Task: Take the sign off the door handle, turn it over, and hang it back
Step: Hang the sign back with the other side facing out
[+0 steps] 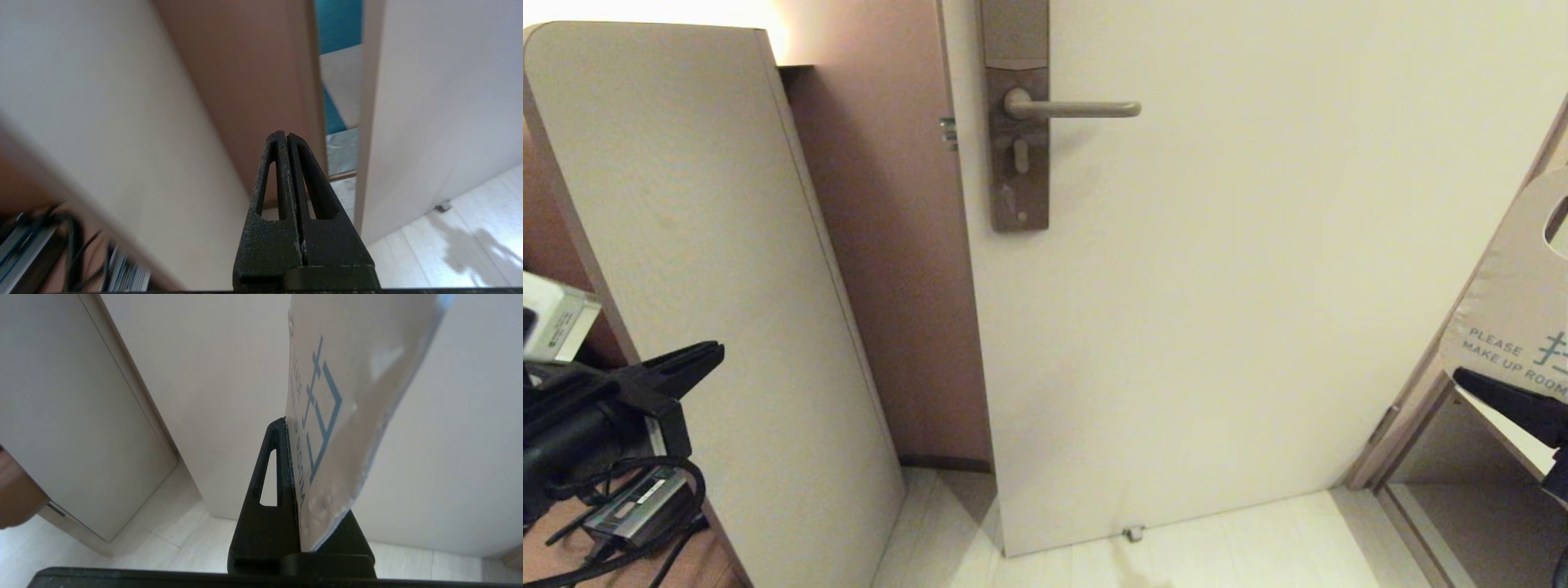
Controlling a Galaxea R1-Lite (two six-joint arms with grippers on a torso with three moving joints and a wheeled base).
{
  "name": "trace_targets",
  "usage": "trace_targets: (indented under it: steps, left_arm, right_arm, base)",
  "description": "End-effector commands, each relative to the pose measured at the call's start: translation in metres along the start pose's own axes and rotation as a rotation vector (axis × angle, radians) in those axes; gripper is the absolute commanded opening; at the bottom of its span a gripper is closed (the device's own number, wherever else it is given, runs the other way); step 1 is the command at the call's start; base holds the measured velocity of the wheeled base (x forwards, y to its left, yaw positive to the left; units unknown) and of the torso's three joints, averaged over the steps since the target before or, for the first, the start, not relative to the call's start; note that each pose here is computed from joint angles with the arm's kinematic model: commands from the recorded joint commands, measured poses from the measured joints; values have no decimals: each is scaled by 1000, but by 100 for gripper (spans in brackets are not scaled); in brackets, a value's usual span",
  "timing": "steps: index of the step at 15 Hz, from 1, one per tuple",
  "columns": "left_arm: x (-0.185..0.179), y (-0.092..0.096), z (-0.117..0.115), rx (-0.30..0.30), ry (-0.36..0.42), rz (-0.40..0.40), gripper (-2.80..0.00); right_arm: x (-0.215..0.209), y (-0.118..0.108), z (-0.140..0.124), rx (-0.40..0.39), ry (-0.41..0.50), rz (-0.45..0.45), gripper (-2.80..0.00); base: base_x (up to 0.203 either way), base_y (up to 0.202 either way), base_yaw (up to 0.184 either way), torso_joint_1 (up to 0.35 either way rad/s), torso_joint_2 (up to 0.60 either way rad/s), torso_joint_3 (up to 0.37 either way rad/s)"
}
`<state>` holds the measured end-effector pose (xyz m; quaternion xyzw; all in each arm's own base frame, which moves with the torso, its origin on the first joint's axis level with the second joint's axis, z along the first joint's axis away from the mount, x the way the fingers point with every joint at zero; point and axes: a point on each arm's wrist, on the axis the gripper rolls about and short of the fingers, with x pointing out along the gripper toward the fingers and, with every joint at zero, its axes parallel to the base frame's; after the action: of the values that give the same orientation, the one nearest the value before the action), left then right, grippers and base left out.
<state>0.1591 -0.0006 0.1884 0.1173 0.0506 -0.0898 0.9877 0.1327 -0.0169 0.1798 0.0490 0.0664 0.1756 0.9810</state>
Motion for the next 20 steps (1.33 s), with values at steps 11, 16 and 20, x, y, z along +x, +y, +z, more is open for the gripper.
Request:
trace_targets:
  steps: [11,16,20]
  left_arm:
    - [-72,-24,-62,-25,55,71,-280]
    - [-110,-40,-83,-31,82,65,-280]
    - [-139,-53,-106,-41,121,58,-280]
  right_arm:
    - [-31,11,-28,7,-10,-69,-280]
    - [-40,14,-36,7,-21,-101,-280]
    - [-42,13,-37,11,-23,-128,-280]
  base:
    - [0,0,0,0,0,0]
    - [0,0,0,0,0,0]
    - [0,0,0,0,0,0]
